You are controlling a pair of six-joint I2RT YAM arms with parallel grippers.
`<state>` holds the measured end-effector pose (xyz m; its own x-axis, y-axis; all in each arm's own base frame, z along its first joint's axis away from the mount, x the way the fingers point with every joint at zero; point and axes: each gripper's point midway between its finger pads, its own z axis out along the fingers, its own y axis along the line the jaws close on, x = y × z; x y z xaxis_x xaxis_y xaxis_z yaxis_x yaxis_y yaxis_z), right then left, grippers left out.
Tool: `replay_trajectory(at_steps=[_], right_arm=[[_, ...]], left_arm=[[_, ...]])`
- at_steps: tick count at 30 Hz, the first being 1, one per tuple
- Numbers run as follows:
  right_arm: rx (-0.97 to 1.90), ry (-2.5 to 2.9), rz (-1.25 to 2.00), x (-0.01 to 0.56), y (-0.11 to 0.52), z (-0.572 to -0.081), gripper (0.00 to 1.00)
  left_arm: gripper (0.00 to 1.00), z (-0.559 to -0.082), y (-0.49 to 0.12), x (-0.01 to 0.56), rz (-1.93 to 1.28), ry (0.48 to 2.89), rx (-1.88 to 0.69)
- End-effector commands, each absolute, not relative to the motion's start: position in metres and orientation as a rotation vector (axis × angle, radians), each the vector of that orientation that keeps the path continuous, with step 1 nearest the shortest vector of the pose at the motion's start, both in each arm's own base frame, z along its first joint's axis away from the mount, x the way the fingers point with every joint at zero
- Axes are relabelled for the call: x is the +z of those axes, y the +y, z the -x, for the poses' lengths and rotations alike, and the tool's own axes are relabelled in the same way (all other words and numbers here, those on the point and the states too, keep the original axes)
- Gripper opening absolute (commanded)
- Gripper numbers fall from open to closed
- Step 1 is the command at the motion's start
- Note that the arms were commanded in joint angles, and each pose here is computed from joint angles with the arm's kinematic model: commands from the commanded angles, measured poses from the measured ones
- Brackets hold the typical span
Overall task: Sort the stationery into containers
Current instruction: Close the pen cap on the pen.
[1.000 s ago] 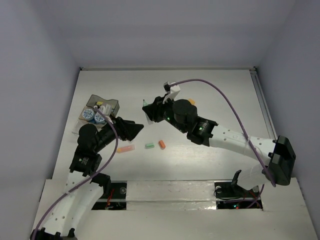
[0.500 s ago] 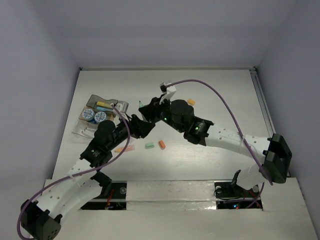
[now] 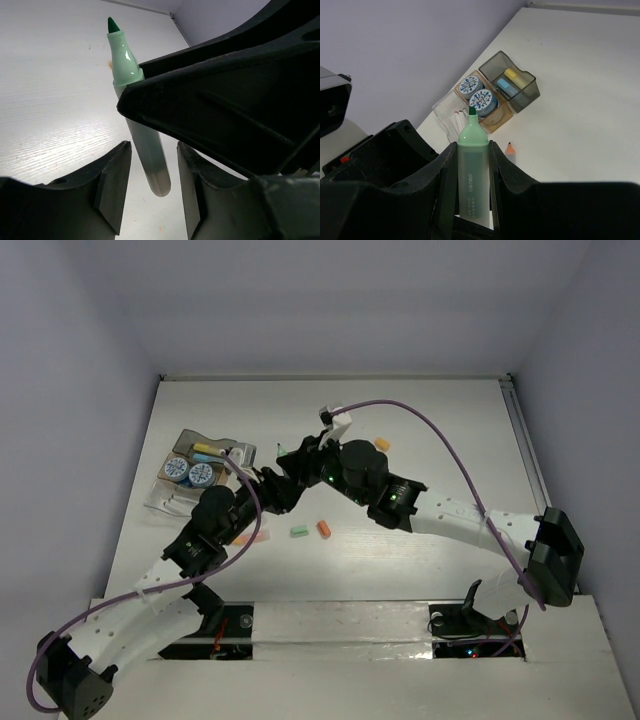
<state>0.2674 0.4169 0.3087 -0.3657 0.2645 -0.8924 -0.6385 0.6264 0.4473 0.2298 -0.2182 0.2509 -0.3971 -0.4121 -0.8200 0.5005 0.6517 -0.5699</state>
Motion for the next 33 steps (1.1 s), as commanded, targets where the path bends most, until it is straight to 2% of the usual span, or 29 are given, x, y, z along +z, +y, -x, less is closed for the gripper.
replay_trajectory(at_steps=[1,2,3,9,11,13,14,16,17,19,25,28,33], right_arm=[[1.023,1.643,0.277,0.327,0.416,-0.263,0.0],[1.025,1.639,0.275,0.328,0.416,-0.263,0.0],[1.025,1.642,0.275,0.327,0.416,-0.263,0.0],[0.994,1.662,0.247,0.322,0.408,-0.265,0.0],[0.997,1.669,0.248,0.32,0.408,-0.264,0.0],[1.005,1.672,0.246,0.321,0.406,-0.262,0.04],[1.001,1.68,0.246,0.32,0.404,-0.261,0.14],[0.983,1.675,0.265,0.325,0.398,-0.258,0.26],[0.964,1.696,0.285,0.324,0.395,-0.256,0.37],[0.903,1.711,0.348,0.326,0.386,-0.253,0.45],[0.761,1.739,0.45,0.327,0.334,-0.236,0.52],[0.756,1.729,0.555,0.32,0.32,-0.222,0.6],[0.719,1.777,0.813,0.282,0.321,-0.202,0.6]], left_arm=[[0.36,-0.235,-0.21,0.289,-0.038,1.583,-0.963],[0.34,-0.237,-0.208,0.288,-0.029,1.585,-0.951],[0.25,-0.238,-0.207,0.288,-0.023,1.583,-0.942],[0.06,-0.236,-0.202,0.287,-0.017,1.594,-0.915],[0.05,-0.237,-0.2,0.288,-0.018,1.597,-0.895],[0.03,-0.236,-0.198,0.289,-0.031,1.598,-0.88],[0.02,-0.235,-0.197,0.289,-0.038,1.605,-0.873],[0.0,-0.231,-0.197,0.296,-0.073,1.592,-0.873],[0.0,-0.229,-0.197,0.295,-0.082,1.604,-0.871],[0.0,-0.222,-0.202,0.3,-0.123,1.596,-0.908],[0.0,-0.208,-0.211,0.317,-0.284,1.64,-0.912],[0.0,-0.2,-0.216,0.311,-0.392,1.689,-0.896],[0.0,-0.192,-0.212,0.324,-0.467,1.667,-0.872]])
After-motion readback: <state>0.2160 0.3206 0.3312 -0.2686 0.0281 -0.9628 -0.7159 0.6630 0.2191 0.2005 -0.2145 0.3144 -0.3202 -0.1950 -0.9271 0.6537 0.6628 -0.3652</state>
